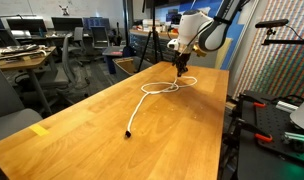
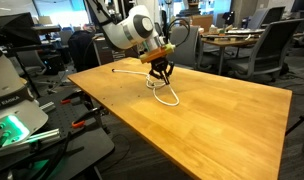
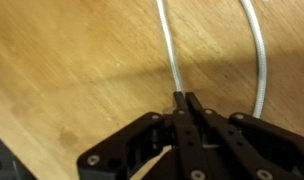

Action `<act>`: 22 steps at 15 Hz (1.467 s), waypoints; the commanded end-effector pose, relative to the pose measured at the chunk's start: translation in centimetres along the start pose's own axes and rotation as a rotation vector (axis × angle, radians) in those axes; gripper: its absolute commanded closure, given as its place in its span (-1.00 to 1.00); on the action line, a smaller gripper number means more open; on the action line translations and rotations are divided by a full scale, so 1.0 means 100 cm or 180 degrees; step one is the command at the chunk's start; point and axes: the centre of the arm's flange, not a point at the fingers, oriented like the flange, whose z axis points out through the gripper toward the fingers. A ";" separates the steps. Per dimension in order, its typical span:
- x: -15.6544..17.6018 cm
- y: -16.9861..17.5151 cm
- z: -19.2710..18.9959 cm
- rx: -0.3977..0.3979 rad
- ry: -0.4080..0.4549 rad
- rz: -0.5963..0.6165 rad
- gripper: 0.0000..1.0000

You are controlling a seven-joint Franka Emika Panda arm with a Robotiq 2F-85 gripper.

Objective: Tie a knot with the white rope

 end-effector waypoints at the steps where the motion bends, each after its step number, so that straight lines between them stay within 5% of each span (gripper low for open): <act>1: -0.060 0.035 -0.067 -0.0423 0.0156 0.0434 0.88; 5: -0.155 0.089 -0.102 -0.0650 0.0047 0.1156 0.86; 8: -0.184 0.100 -0.097 -0.0603 0.0110 0.1704 0.89; 9: -0.186 0.097 -0.094 -0.0599 0.0157 0.1872 0.45; 10: -0.184 0.092 -0.091 -0.0572 0.0216 0.2024 0.90; 11: -0.179 0.083 -0.089 -0.0505 0.0297 0.2140 0.39; 12: -0.173 0.076 -0.089 -0.0461 0.0324 0.2187 0.39; 17: -0.133 0.029 -0.087 -0.0282 0.0369 0.1886 -0.29; 22: -0.089 -0.009 -0.098 -0.0360 0.0135 0.0736 -0.99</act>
